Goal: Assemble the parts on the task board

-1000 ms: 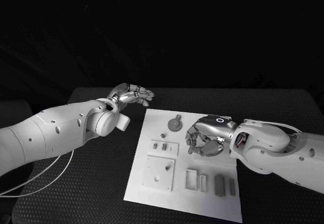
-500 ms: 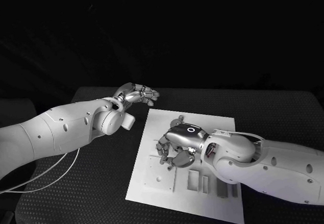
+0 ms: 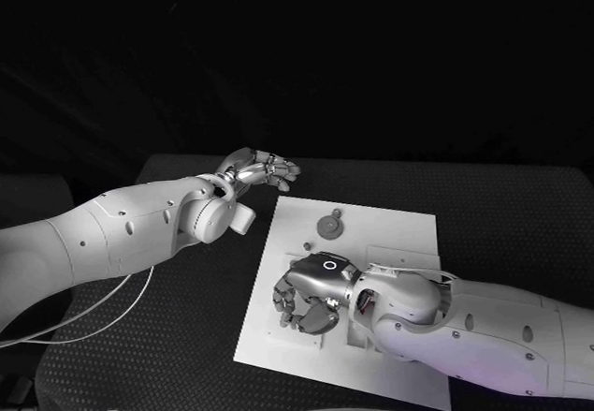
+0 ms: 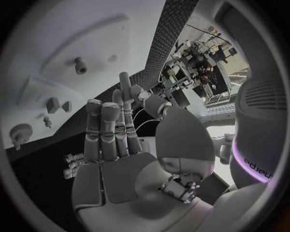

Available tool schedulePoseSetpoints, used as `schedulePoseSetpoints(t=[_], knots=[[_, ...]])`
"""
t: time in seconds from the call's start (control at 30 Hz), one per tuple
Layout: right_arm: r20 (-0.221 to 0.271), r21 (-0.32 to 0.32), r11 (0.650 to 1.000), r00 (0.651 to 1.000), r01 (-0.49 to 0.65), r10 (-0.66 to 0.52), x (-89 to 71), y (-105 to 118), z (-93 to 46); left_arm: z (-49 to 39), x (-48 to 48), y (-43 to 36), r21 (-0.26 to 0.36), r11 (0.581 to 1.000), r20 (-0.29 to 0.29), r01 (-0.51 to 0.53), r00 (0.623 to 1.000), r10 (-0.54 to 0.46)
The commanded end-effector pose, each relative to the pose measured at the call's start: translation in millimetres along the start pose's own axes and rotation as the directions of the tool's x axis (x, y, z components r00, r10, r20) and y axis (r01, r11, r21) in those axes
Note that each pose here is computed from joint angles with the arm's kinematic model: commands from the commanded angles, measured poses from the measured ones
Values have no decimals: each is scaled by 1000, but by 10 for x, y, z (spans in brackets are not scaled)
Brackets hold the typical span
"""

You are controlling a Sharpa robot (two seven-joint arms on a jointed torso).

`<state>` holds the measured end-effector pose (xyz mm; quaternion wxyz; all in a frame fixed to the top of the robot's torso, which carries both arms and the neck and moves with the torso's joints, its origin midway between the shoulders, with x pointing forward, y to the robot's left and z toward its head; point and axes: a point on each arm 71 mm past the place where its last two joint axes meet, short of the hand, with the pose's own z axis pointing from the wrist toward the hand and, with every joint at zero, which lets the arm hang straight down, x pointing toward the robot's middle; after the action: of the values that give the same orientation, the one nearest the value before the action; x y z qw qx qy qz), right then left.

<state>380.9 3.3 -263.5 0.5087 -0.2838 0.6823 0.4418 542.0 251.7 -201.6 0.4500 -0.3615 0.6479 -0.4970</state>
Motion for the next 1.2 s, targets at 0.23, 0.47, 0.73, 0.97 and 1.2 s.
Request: schedulePoseSetpoints(t=[0.23, 0.47, 0.73, 0.97, 1.2], knots=[[-21, -5, 999, 999, 42, -42, 45, -4, 4, 0, 9, -19, 12, 1000, -8, 9, 1000, -9], [-56, 2, 998, 996, 70, -69, 100, -38, -11, -2, 11, -19, 12, 1000, -10, 10, 1000, -10], [-70, 13, 995, 992, 102, -101, 147, -78, -13, -4, 15, -20, 12, 1000, -11, 10, 1000, -10], [-73, 18, 994, 992, 106, -104, 156, -89, -1, -6, 9, -19, 12, 1000, -10, 10, 1000, -10], [-60, 29, 992, 991, 121, -119, 146, -109, -6, -10, -2, -15, 10, 1000, -10, 10, 1000, -10]])
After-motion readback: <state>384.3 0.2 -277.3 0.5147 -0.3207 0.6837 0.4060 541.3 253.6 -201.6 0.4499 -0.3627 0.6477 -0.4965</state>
